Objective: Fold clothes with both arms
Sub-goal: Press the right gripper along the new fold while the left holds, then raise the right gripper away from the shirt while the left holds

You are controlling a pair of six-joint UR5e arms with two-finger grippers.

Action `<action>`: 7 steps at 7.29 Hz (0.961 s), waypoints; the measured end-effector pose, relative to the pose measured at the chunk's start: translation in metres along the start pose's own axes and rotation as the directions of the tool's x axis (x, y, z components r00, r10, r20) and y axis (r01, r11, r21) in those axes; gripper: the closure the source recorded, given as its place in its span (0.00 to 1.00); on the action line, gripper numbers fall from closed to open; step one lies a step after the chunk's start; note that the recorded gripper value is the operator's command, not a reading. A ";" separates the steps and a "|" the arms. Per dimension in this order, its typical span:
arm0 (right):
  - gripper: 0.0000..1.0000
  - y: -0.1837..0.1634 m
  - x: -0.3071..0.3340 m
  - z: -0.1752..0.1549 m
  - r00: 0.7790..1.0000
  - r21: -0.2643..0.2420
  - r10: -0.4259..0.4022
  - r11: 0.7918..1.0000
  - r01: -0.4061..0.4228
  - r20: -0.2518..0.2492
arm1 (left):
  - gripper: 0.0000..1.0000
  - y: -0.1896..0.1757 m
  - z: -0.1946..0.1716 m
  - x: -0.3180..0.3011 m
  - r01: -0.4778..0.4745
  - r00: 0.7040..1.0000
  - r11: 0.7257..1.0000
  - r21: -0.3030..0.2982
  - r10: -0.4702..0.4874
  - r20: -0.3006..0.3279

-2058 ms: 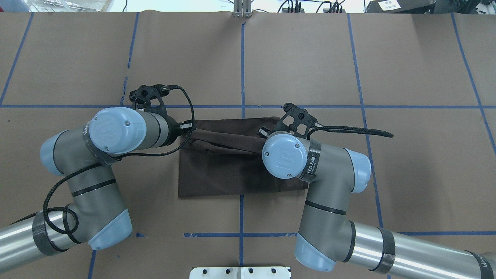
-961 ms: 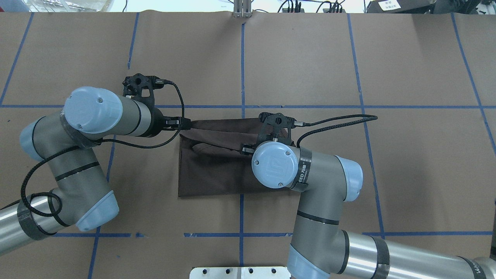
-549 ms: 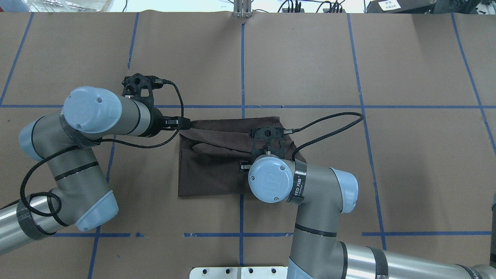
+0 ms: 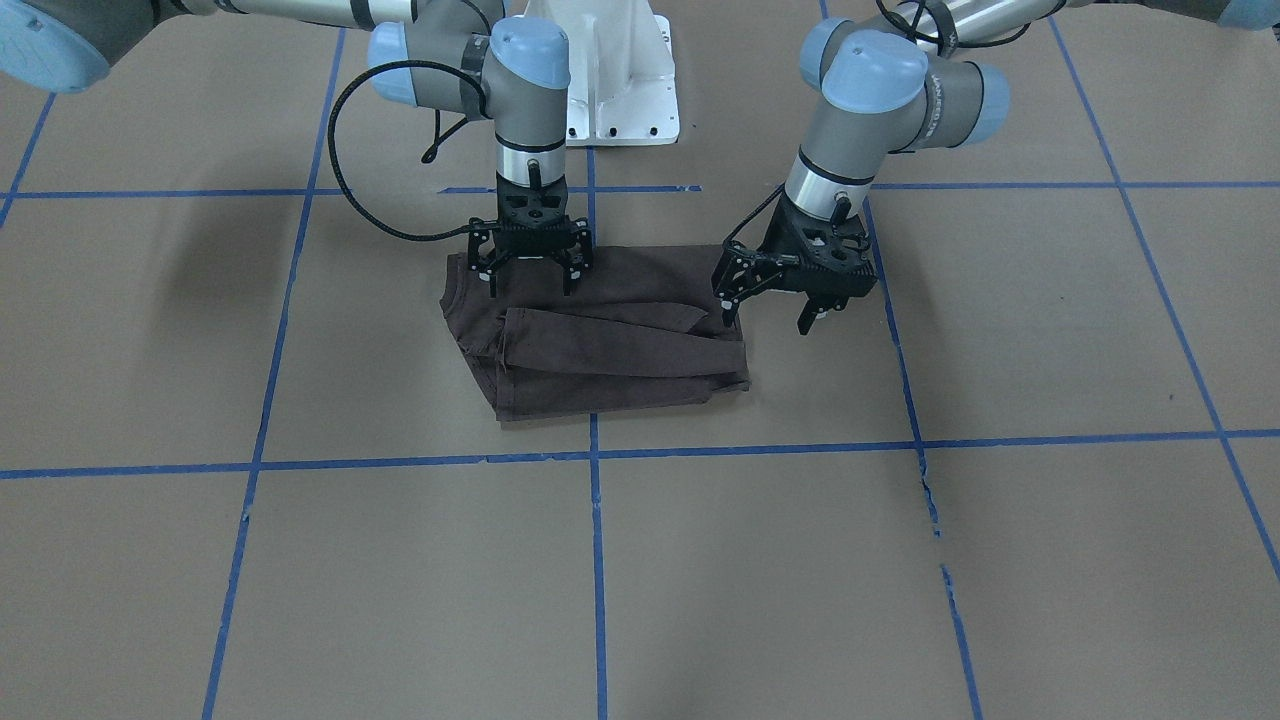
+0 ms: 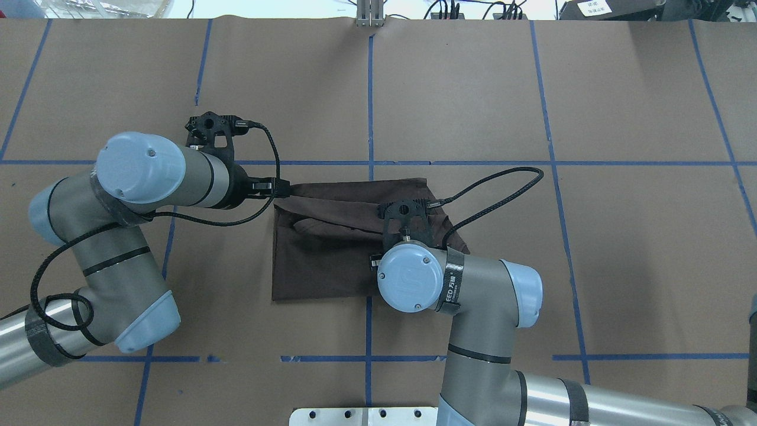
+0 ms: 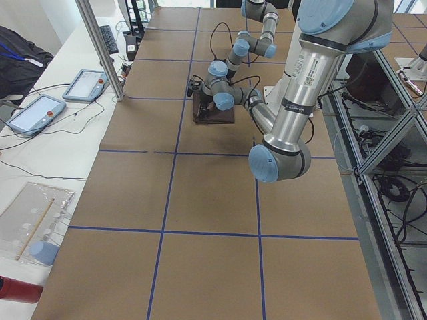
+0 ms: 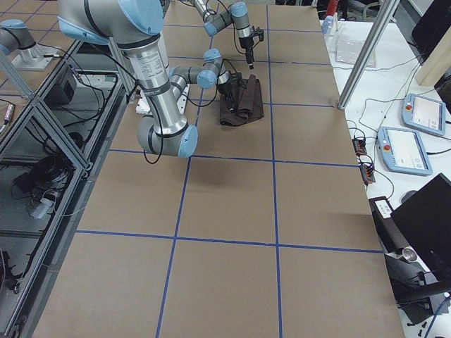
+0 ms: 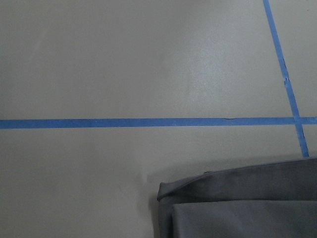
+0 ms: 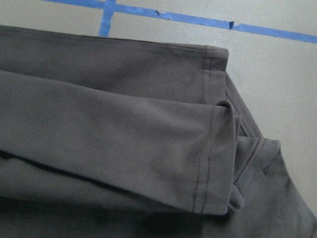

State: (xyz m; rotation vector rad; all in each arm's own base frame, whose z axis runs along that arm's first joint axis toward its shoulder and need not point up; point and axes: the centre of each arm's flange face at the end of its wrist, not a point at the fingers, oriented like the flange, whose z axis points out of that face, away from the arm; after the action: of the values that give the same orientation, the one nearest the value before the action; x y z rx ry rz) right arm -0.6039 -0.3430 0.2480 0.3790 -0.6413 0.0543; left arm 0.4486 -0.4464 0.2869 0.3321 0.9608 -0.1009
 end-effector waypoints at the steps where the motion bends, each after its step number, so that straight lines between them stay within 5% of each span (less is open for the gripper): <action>1: 0.00 -0.006 0.002 0.002 1.000 0.005 0.003 1.000 -0.003 -0.007 | 0.00 0.000 0.000 0.000 0.000 1.000 1.000 0.000 0.000 0.000; 4: 0.00 -0.037 0.021 0.024 0.998 0.025 0.007 1.000 -0.005 -0.058 | 0.00 0.000 -0.002 0.000 0.001 1.000 1.000 0.000 -0.001 -0.002; 7: 0.00 -0.122 0.055 0.042 0.993 0.026 0.034 0.999 -0.032 -0.115 | 0.00 0.001 -0.003 -0.001 0.002 1.000 1.000 0.000 -0.002 -0.003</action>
State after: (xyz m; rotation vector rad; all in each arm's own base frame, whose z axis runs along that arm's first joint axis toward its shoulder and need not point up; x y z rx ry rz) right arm -0.5635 -0.4755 0.2711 0.3858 -0.5333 0.1148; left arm 0.4458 -0.4444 0.2864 0.3312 0.9641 -0.1018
